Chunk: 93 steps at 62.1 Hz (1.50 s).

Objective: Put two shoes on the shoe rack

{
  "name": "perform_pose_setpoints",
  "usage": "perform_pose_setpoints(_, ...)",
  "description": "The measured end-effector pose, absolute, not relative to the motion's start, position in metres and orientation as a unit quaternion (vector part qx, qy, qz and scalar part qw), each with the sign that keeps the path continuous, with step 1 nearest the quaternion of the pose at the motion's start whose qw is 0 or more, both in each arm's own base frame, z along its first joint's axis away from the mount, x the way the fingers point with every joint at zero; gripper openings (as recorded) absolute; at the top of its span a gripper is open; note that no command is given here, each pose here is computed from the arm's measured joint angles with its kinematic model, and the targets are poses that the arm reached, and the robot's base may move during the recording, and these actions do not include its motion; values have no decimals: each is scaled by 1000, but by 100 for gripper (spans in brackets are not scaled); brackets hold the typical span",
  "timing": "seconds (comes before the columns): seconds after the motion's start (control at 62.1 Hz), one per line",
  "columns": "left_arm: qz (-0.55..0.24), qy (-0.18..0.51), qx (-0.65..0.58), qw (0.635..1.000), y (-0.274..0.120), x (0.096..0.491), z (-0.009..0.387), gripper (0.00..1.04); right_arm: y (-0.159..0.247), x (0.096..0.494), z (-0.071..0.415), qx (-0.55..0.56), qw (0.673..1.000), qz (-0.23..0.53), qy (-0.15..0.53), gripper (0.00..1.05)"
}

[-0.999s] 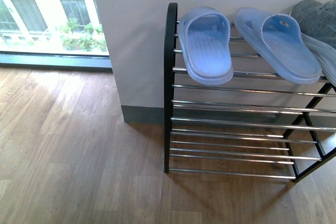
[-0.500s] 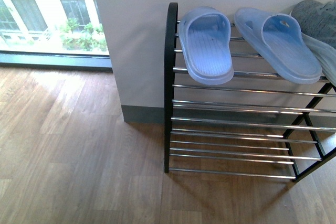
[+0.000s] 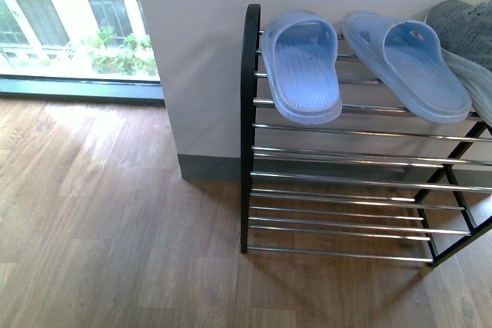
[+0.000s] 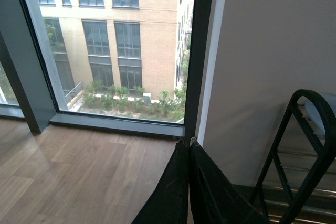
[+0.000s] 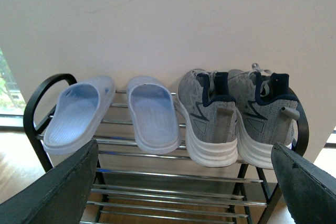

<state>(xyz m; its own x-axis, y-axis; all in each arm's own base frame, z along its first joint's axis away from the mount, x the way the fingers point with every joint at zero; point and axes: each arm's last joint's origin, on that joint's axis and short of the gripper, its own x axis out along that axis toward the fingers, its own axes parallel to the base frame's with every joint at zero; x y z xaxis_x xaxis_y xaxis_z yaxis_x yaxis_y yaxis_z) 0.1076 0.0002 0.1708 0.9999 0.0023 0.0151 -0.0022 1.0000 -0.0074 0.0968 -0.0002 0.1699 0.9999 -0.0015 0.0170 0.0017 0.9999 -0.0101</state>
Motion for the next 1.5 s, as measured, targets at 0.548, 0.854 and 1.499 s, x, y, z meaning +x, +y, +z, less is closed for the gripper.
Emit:
perform_pose_setpoints(0.548, 1, 1, -4, 1000, 0, 98, 167, 2, 0, 97, 170, -5, 1000, -1, -9, 95)
perform_pose_setpoints(0.854, 1, 1, -4, 1000, 0, 98, 167, 57, 0, 97, 170, -5, 1000, -1, -9, 95)
perform_pose_setpoints(1.499, 1, 1, -2, 1000, 0, 98, 167, 95, 0, 97, 170, -5, 1000, -1, -8, 95)
